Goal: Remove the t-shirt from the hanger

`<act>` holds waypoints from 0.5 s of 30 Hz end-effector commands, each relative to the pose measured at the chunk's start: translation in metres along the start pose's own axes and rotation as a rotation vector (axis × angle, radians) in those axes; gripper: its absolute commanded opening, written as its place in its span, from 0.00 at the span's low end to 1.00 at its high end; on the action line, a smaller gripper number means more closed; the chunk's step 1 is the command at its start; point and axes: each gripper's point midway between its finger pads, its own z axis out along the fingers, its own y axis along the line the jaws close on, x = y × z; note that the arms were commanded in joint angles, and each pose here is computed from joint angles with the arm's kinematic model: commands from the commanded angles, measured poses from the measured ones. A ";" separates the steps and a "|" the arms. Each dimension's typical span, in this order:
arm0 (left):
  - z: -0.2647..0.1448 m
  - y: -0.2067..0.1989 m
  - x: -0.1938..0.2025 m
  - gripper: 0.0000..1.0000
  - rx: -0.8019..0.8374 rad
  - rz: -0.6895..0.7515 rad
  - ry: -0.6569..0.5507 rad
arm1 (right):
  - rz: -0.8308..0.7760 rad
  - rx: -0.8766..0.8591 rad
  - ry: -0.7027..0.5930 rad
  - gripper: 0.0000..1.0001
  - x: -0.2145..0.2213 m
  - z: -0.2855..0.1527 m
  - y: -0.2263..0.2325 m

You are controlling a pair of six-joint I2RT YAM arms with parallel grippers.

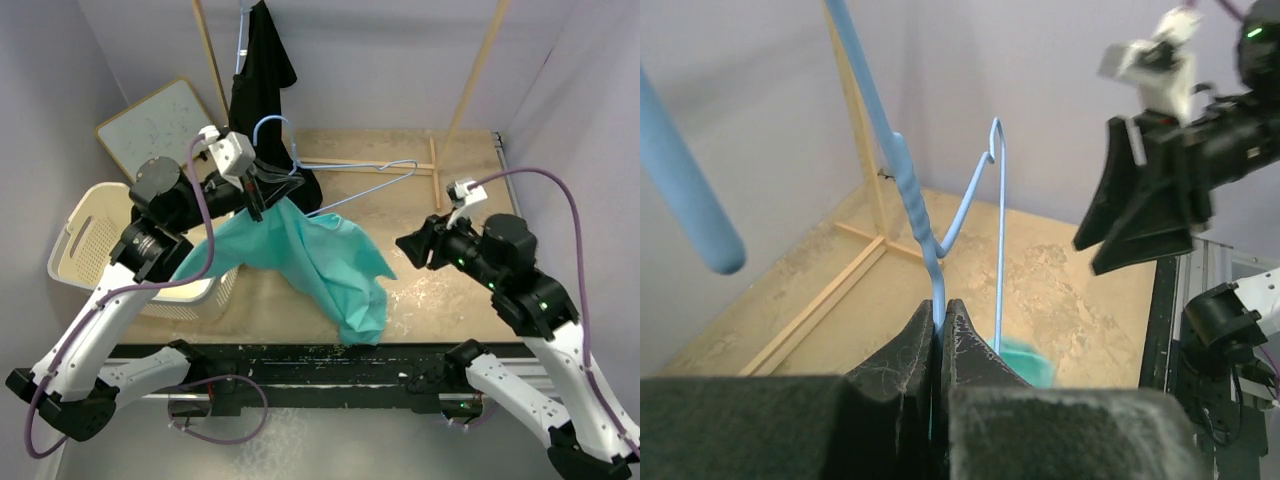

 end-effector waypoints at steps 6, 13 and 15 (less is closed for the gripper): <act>0.024 -0.010 0.030 0.00 0.192 0.018 0.088 | -0.224 -0.519 -0.201 0.49 -0.046 -0.090 0.095; 0.010 -0.060 0.057 0.00 0.526 -0.090 0.180 | -0.245 -0.451 -0.231 0.51 -0.062 -0.086 0.087; 0.005 -0.065 0.054 0.00 0.546 -0.084 0.169 | -0.250 -0.441 -0.212 0.51 -0.061 -0.076 0.085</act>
